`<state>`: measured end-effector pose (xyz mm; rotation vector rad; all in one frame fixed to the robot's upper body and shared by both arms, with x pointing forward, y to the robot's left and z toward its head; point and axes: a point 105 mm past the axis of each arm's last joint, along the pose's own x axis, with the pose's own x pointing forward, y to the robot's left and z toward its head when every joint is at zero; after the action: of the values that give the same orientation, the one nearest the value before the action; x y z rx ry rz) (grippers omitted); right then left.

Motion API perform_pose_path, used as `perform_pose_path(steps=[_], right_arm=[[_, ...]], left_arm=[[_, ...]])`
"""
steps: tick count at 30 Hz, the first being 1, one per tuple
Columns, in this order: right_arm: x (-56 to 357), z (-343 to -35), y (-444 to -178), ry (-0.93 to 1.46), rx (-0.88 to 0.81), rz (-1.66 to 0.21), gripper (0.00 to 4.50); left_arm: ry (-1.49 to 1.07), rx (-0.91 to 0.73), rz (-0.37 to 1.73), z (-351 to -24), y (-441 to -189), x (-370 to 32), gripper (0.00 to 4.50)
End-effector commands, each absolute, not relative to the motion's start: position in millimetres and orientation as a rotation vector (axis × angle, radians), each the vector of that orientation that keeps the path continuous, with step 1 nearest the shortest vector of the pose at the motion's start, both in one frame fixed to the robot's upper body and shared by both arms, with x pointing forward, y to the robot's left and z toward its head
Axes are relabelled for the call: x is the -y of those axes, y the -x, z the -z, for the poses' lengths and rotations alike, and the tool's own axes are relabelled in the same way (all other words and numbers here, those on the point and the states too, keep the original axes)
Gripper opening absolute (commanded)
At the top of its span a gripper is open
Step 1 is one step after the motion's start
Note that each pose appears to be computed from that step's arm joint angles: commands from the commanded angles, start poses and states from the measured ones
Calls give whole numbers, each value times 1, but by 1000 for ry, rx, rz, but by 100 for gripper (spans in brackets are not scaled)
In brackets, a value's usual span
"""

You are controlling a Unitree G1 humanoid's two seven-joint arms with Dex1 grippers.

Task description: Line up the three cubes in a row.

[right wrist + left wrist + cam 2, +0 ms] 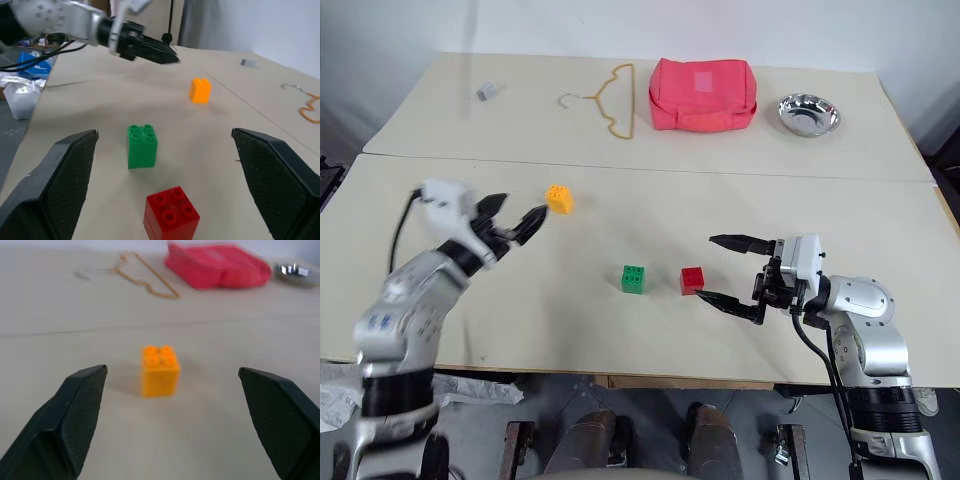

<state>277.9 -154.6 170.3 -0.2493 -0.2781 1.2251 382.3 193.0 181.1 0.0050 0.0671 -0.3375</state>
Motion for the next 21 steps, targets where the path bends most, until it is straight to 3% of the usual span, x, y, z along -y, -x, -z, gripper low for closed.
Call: perform_pose_path(steps=[1, 8, 11, 18, 19, 21], right_arm=[[156, -179, -276, 289, 318, -1200, 450], [154, -176, -271, 282, 317, -1170, 450], [154, -176, -269, 283, 326, -1150, 450], [159, -173, -268, 289, 323, -1120, 450], [160, -173, -268, 290, 322, -1119, 450], [161, -173, -268, 293, 320, -1118, 450]], left_arm=[[-11, -97, 282, -185, -404, -200, 448], [-47, -160, 325, -172, -423, -187, 448], [-18, -136, 337, -171, -426, -184, 386], [-50, -109, 445, -176, -424, -191, 169], [-88, -95, 487, -177, -422, -192, 146], [-147, -86, 580, -178, -416, -193, 145]])
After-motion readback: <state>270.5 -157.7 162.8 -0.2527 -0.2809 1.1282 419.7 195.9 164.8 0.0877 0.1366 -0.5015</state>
